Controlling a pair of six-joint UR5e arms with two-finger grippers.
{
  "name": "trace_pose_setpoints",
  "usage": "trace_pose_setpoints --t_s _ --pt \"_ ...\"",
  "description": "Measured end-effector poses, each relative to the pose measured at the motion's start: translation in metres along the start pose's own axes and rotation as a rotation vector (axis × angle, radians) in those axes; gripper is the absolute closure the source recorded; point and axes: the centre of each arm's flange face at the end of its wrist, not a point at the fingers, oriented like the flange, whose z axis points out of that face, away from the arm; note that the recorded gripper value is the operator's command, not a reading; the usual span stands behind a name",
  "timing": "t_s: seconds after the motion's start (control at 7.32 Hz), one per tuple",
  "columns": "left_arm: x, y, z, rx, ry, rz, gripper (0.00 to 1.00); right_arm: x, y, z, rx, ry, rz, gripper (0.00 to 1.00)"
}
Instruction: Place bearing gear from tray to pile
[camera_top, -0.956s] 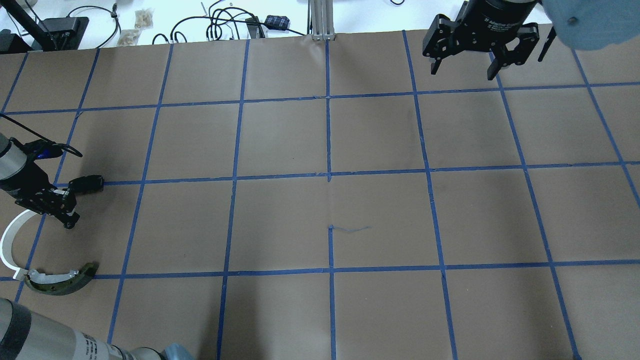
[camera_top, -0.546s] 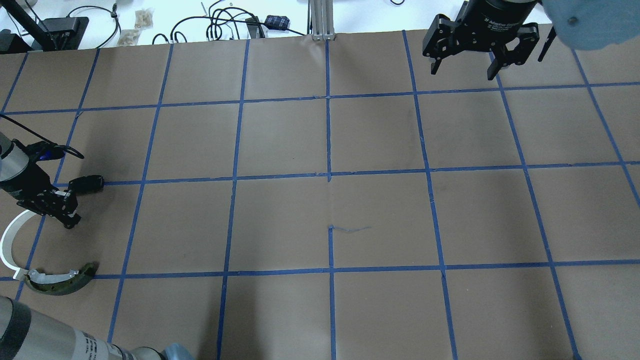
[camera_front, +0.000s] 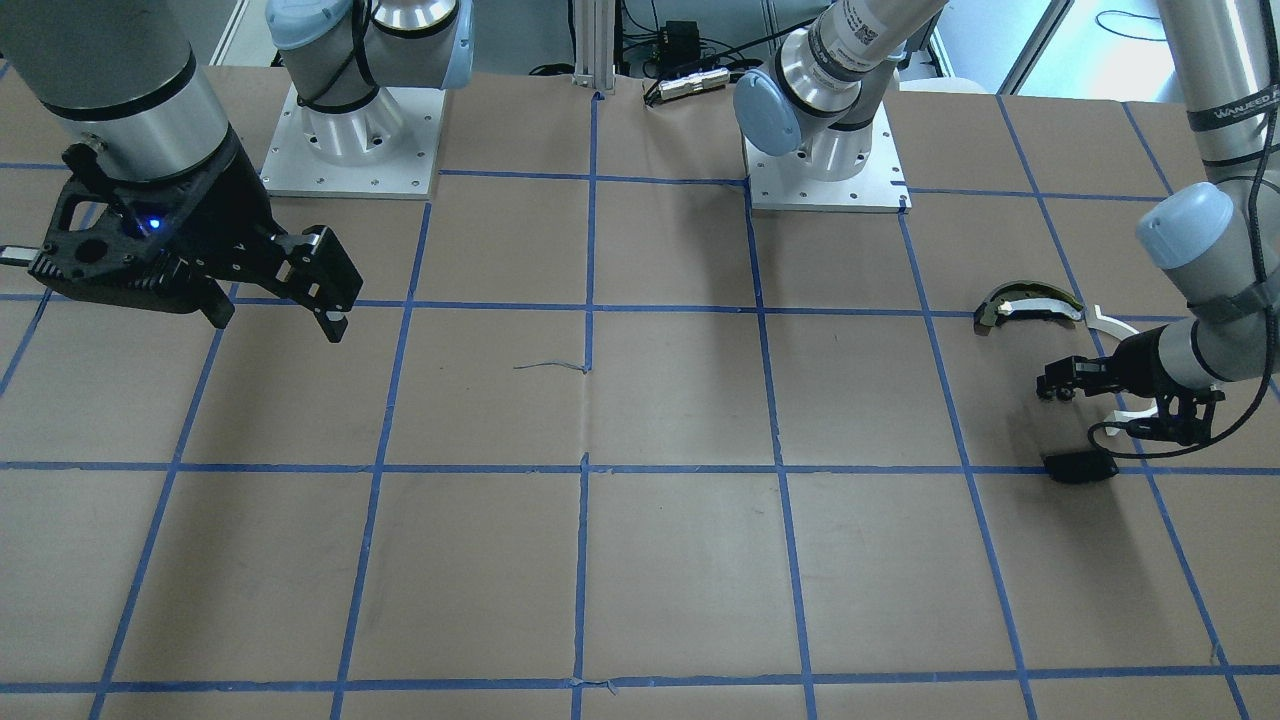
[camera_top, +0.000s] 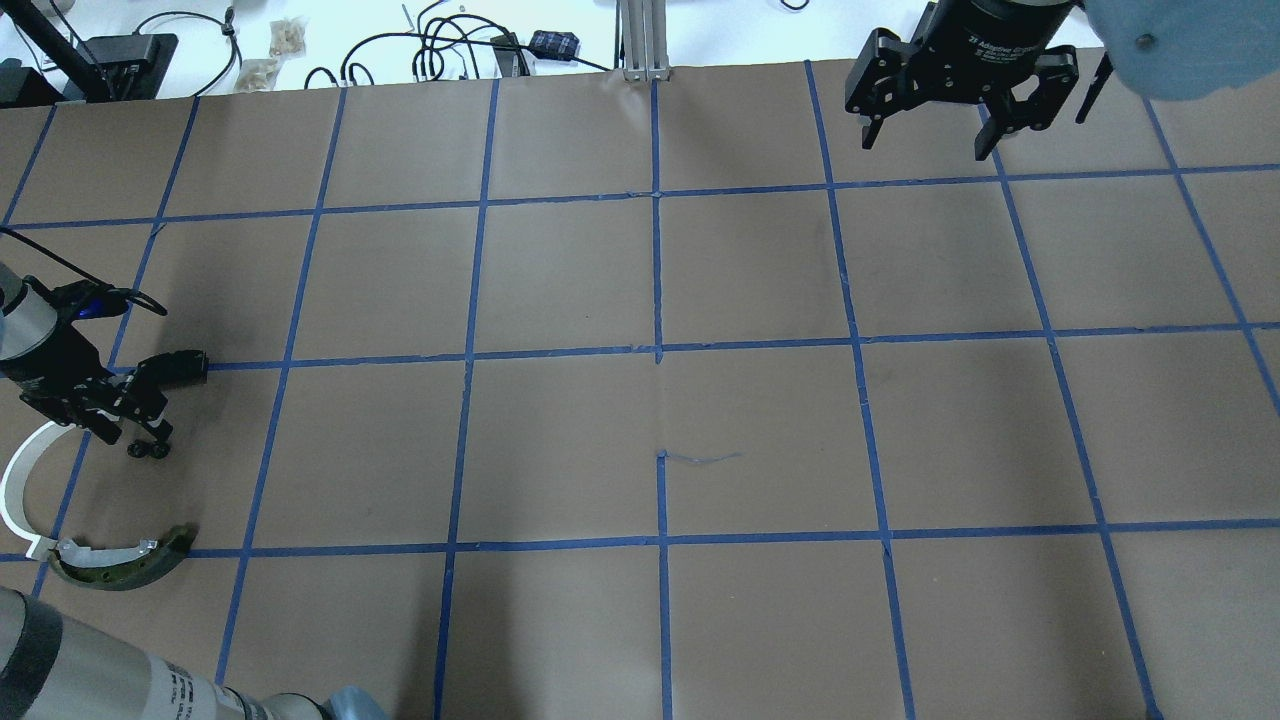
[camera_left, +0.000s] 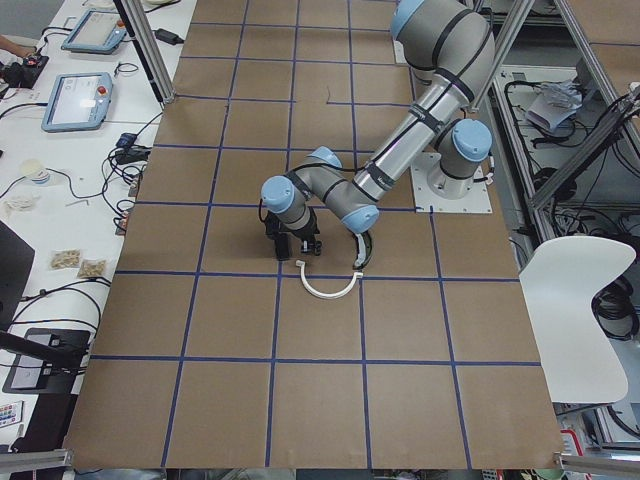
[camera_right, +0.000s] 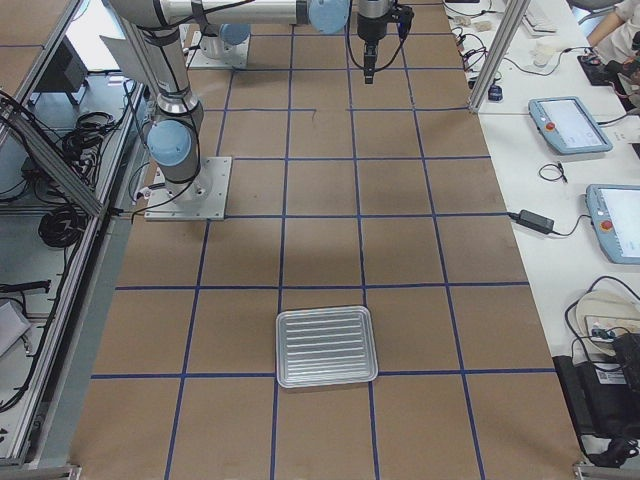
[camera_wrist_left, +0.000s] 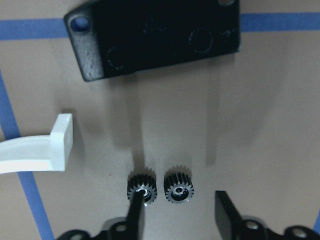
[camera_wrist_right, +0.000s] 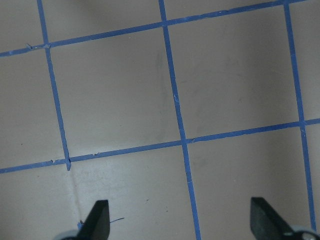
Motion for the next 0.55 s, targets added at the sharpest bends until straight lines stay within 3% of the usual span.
trace_pose_setpoints --t_s 0.27,0.55 --pt "0.012 -0.006 -0.031 0.035 -0.037 -0.025 0.0 0.0 0.0 0.0 -0.001 -0.001 0.001 0.0" --pt "0.066 -0.014 -0.112 0.072 -0.079 -0.087 0.0 0.0 0.0 0.0 0.0 -0.001 0.001 0.0"
